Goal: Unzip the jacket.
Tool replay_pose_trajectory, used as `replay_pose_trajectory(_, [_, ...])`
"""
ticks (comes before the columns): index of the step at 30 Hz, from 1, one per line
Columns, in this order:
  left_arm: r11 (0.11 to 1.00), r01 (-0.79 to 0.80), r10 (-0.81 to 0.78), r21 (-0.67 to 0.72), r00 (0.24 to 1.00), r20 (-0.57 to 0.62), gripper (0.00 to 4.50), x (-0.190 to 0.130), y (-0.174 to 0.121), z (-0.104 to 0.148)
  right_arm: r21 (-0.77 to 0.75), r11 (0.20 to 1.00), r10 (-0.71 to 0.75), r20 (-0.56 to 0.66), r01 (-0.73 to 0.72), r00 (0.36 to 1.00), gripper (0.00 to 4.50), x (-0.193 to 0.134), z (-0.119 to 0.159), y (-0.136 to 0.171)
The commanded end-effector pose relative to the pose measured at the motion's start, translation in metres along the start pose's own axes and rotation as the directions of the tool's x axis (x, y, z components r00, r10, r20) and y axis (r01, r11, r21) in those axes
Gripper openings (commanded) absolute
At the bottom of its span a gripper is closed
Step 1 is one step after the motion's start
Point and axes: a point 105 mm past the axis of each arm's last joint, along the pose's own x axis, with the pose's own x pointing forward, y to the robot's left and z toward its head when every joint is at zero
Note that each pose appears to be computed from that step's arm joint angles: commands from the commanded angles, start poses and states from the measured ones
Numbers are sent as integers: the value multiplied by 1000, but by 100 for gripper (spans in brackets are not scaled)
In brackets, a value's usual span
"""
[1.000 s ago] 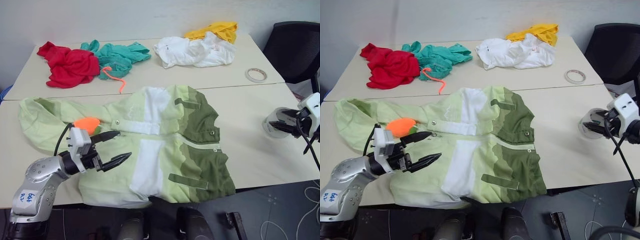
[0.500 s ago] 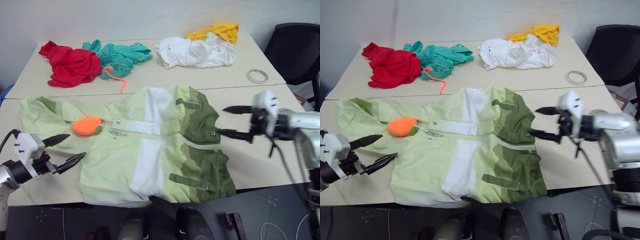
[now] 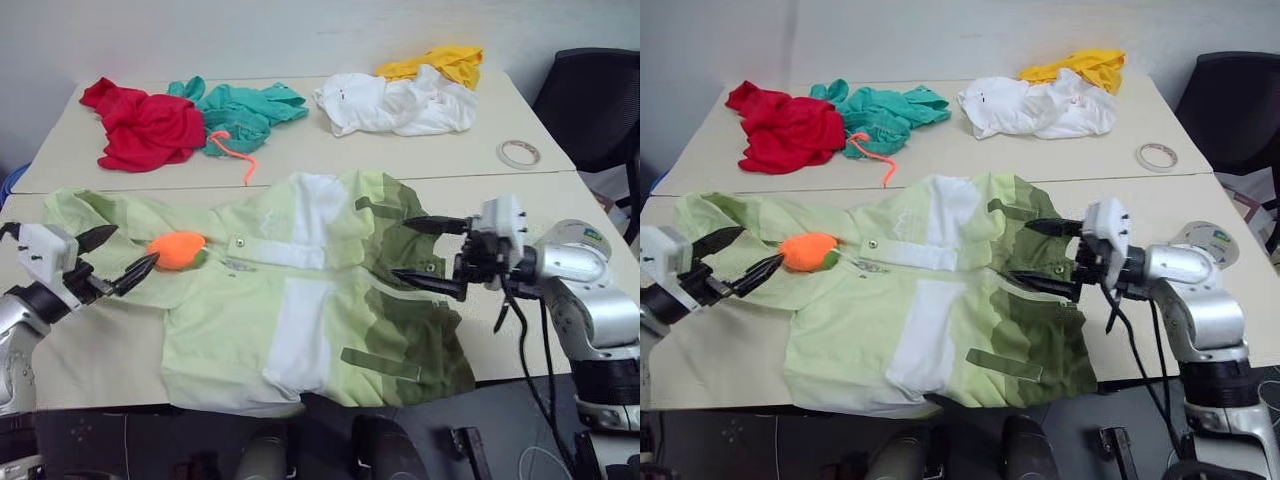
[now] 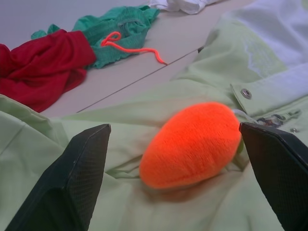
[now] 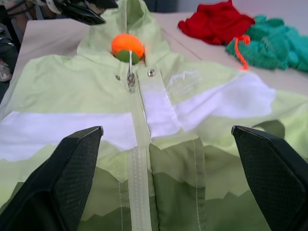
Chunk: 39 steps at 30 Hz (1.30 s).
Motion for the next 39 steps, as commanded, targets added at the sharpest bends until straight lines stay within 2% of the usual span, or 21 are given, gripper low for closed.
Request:
replay_pose_trajectory(1, [998, 58, -59, -11, 996, -74, 450, 21, -3, -16, -37, 999, 34, 133, -29, 991, 449, 5, 15, 18])
replay_pose_trajectory(7, [991, 124, -130, -44, 974, -183, 450, 40, -1, -39, -14, 1000, 13, 133, -12, 991, 449, 7, 15, 21])
replay_pose_trajectory(8, [992, 120, -127, -50, 976, -174, 412, 42, 2, -38, -10, 1000, 3, 132, -2, 991, 450, 6, 14, 21])
replay_pose_trajectory(9, [991, 120, -128, -55, 978, -166, 397, 43, 3, -36, -9, 1000, -3, 128, 4, 992, 450, 5, 14, 21])
replay_pose_trajectory(13, [989, 132, -139, -63, 982, -128, 277, 46, 5, -27, -3, 1000, -22, 117, 22, 993, 450, 1, 10, 24])
replay_pose_trajectory(15, [985, 164, -167, -61, 985, -47, 228, 49, 0, -12, -2, 1000, -30, 114, 31, 993, 450, 0, 9, 25])
replay_pose_trajectory(18, [957, 290, -286, -13, 948, 141, 138, 59, -25, 30, -2, 999, -40, 101, 41, 994, 450, -2, 6, 26])
replay_pose_trajectory(20, [926, 377, -376, 35, 907, 191, 92, 64, -47, 47, 0, 999, -41, 90, 41, 995, 450, -3, 3, 26])
replay_pose_trajectory(23, [850, 510, -527, 135, 827, 196, 27, 76, -89, 61, 2, 999, -40, 66, 40, 997, 450, -4, -2, 27])
replay_pose_trajectory(27, [745, 658, -665, 109, 721, 198, 27, 91, -141, 63, -3, 992, -124, 5, 124, 992, 450, -2, -11, 15])
replay_pose_trajectory(29, [709, 703, -702, 51, 697, 144, 27, 95, -157, 47, 29, 991, -131, -3, 131, 991, 450, 1, -14, 14])
replay_pose_trajectory(33, [700, 713, -713, 33, 698, 65, 143, 99, -163, 27, 48, 995, -83, -16, 84, 996, 450, 11, -15, 18])
replay_pose_trajectory(36, [702, 710, -712, 55, 700, 48, 243, 97, -158, 24, 86, 996, -40, 15, 39, 999, 450, 25, -9, 22])
replay_pose_trajectory(39, [697, 706, -715, 123, 698, 41, 338, 88, -149, 25, 139, 988, 57, 59, -65, 997, 450, 46, 5, 30])
